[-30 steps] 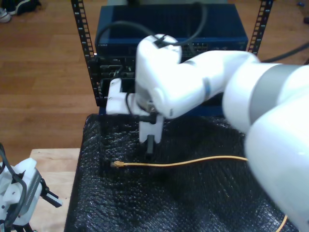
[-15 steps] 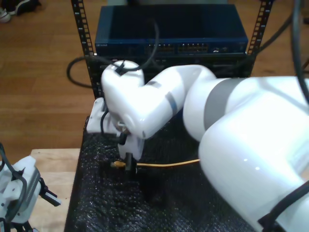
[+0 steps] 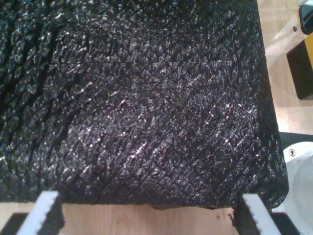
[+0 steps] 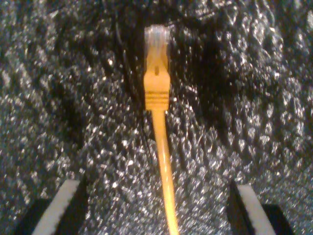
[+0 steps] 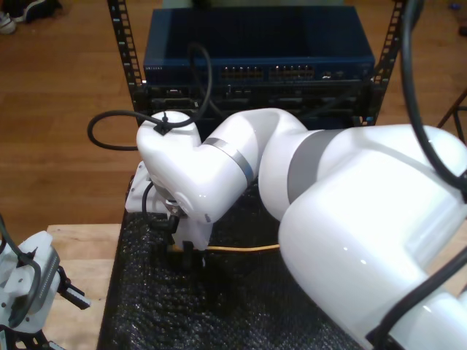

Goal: Grab the cable and plug it in

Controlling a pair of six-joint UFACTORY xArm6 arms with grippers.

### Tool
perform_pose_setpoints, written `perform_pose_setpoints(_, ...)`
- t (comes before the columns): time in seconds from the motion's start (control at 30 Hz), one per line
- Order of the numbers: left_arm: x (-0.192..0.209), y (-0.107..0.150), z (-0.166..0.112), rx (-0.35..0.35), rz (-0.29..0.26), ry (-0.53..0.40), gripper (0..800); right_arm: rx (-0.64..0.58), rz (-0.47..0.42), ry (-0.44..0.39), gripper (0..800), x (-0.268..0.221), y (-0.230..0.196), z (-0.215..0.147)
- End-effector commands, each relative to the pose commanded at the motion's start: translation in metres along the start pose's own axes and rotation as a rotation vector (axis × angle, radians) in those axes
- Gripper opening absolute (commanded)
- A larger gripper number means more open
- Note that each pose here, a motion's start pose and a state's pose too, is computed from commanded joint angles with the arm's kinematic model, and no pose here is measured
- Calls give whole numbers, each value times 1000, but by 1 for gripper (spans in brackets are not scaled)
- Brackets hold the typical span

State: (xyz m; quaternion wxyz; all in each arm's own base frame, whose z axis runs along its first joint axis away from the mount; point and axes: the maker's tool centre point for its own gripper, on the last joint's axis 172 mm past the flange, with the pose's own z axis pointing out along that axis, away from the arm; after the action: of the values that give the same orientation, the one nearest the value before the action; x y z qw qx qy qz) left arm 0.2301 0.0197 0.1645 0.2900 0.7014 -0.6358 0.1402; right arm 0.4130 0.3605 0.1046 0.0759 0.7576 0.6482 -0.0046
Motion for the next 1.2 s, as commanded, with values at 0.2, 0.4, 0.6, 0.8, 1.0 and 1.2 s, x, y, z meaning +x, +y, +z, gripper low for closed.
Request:
perform_pose_setpoints(0.2,0,0,1,-1,-1,1,800,0,-2,2,593,6,3,4)
perform_pose_setpoints(0.4,0,0,0,0,0,0,800,-2,1,13,537,14,7,2)
perform_pose_setpoints(0.6,0,0,0,0,0,0,800,-5,-27,16,437,25,-3,1)
perform_pose_setpoints(0.8,1,1,0,-1,1,1,800,-1,-33,11,382,26,-4,5)
perform_pose_setpoints(1.0,1,1,0,-4,1,3,800,0,-37,8,361,26,-4,8)
perform_pose_setpoints(1.2,1,1,0,-5,1,4,800,-3,-38,12,304,28,-2,6)
